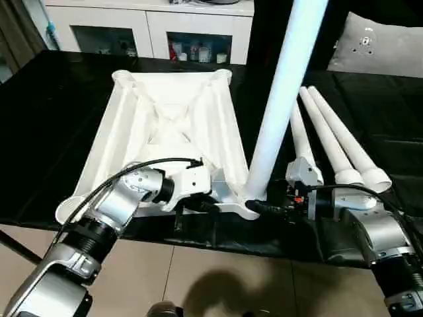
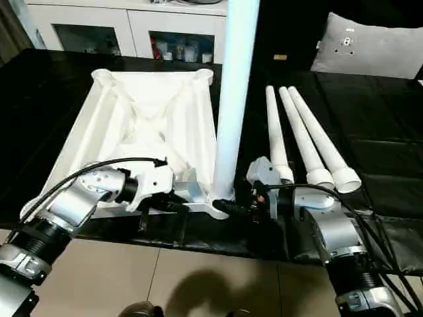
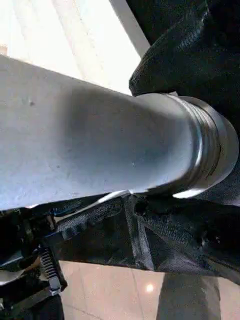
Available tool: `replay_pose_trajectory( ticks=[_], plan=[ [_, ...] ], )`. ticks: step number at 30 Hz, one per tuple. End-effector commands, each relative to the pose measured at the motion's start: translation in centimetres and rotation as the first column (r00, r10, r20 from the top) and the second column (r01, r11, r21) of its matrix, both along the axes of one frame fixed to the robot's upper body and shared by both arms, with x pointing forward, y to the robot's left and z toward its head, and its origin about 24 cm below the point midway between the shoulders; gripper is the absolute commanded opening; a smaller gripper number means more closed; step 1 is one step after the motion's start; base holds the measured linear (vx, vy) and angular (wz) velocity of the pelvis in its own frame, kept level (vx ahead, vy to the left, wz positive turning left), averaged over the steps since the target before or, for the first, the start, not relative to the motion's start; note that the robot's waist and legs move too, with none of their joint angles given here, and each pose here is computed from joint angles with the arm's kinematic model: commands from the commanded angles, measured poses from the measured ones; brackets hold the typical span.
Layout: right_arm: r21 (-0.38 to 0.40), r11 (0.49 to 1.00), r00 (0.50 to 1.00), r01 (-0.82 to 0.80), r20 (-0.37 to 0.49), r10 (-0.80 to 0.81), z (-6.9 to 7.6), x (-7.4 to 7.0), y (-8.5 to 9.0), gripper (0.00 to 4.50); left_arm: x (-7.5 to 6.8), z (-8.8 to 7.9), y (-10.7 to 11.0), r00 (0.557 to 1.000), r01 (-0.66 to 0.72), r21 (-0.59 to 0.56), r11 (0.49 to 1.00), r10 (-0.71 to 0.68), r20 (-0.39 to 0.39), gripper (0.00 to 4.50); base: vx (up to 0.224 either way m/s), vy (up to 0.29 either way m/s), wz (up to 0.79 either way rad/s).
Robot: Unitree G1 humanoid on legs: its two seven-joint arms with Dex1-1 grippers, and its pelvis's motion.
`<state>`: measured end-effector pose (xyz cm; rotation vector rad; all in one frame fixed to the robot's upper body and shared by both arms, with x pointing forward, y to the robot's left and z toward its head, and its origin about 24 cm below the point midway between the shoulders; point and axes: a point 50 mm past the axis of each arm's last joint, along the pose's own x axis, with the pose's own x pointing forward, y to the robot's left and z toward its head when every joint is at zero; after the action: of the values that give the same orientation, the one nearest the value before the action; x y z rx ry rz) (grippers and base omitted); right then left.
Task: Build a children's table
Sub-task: Rotate leg to tighten
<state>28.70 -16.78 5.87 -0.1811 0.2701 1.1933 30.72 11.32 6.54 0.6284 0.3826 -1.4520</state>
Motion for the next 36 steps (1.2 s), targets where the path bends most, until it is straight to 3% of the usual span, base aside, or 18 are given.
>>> replay_pose_trajectory(
  ticks=[1, 4, 8, 9, 12, 14, 16, 18, 22, 23, 24, 27, 28, 32, 36],
  plan=[
    [0.029, 0.999, 0.999, -0.026, -0.018, 0.026, 0.0, -0.2, 0.8, 2.73, -0.4, -0.2, -0.6, 0.998, 0.061, 0.025, 0.998, -0.061, -0.010, 0.00, 0.000, 0.000, 0.00],
    [0.085, 0.996, 0.999, 0.001, -0.040, 0.002, -0.1, -0.6, 1.7, 2.72, -0.4, -0.2, -0.9, 1.000, 0.016, -0.010, 1.000, -0.016, -0.022, 0.00, 0.000, 0.000, 0.00],
    [0.073, 0.982, 0.984, 0.175, -0.052, -0.171, -0.9, 0.2, 2.7, 2.72, 0.1, -0.2, -2.1, 0.992, -0.126, -0.076, 0.989, 0.124, -0.030, 0.00, 0.000, 0.000, 0.00],
    [0.058, 0.958, 0.959, 0.281, -0.052, -0.278, -1.3, 0.9, 3.1, 2.72, 0.2, -0.1, -3.0, 0.981, -0.194, -0.118, 0.974, 0.190, -0.044, 0.00, 0.000, 0.000, 0.00],
    [0.058, 0.926, 0.927, 0.374, -0.052, -0.371, -1.6, 1.6, 3.8, 2.72, 0.5, 0.1, -4.3, 0.957, -0.290, -0.166, 0.943, 0.283, -0.067, 0.00, 0.000, 0.000, 0.00],
    [0.049, 0.889, 0.890, 0.456, -0.060, -0.453, -1.8, 2.1, 4.1, 2.72, 0.9, 0.1, -5.2, 0.933, -0.360, -0.181, 0.915, 0.355, -0.060, 0.00, 0.000, 0.000, 0.00],
    [0.024, 0.822, 0.821, 0.570, -0.066, -0.567, -2.1, 2.7, 4.3, 2.71, 1.4, 0.3, -6.5, 0.892, -0.449, -0.205, 0.870, 0.449, -0.045, 0.00, 0.000, 0.000, 0.00],
    [0.014, 0.797, 0.796, 0.604, -0.057, -0.602, -2.2, 2.9, 4.4, 2.70, 1.7, 0.4, -7.0, 0.873, -0.483, -0.221, 0.847, 0.486, -0.045, 0.00, 0.000, 0.000, 0.00],
    [0.015, 0.795, 0.795, 0.606, -0.020, -0.606, -2.1, 2.9, 4.8, 2.70, 2.0, 0.5, -7.4, 0.854, -0.509, -0.218, 0.833, 0.520, -0.006, 0.00, 0.000, 0.000, 0.00],
    [0.035, 0.801, 0.802, 0.598, -0.032, -0.597, -2.0, 2.8, 4.9, 3.26, 2.0, 0.5, -7.3, 0.854, -0.507, -0.214, 0.835, 0.520, 0.005, 0.00, 0.000, 0.000, 0.00],
    [0.040, 0.803, 0.804, 0.595, -0.033, -0.594, -1.9, 2.8, 4.9, 3.40, 2.0, 0.5, -7.2, 0.855, -0.506, -0.210, 0.836, 0.519, 0.006, 0.00, 0.000, 0.000, 0.00],
    [0.050, 0.803, 0.804, 0.594, -0.028, -0.594, -1.9, 2.6, 4.6, 3.43, 1.9, 0.3, -6.4, 0.859, -0.499, -0.184, 0.847, 0.511, 0.024, 0.00, 0.000, 0.000, 0.00],
    [0.050, 0.800, 0.801, 0.598, -0.023, -0.598, -1.8, 2.7, 4.5, 3.72, 1.9, 0.3, -6.2, 0.861, -0.496, -0.180, 0.849, 0.509, 0.027, 0.00, 0.000, 0.000, 0.00],
    [0.052, 0.806, 0.807, 0.590, 0.005, -0.591, -1.3, 2.8, 3.7, 4.04, 1.9, 0.3, -5.5, 0.876, -0.469, -0.167, 0.867, 0.481, 0.042, 0.00, 0.000, 0.000, 0.00],
    [0.063, 0.849, 0.850, 0.524, 0.023, -0.526, -0.7, 2.6, 3.0, 4.30, 1.9, 0.1, -4.5, 0.901, -0.421, -0.150, 0.895, 0.432, 0.048, 0.00, 0.000, 0.000, 0.00]
  ],
)
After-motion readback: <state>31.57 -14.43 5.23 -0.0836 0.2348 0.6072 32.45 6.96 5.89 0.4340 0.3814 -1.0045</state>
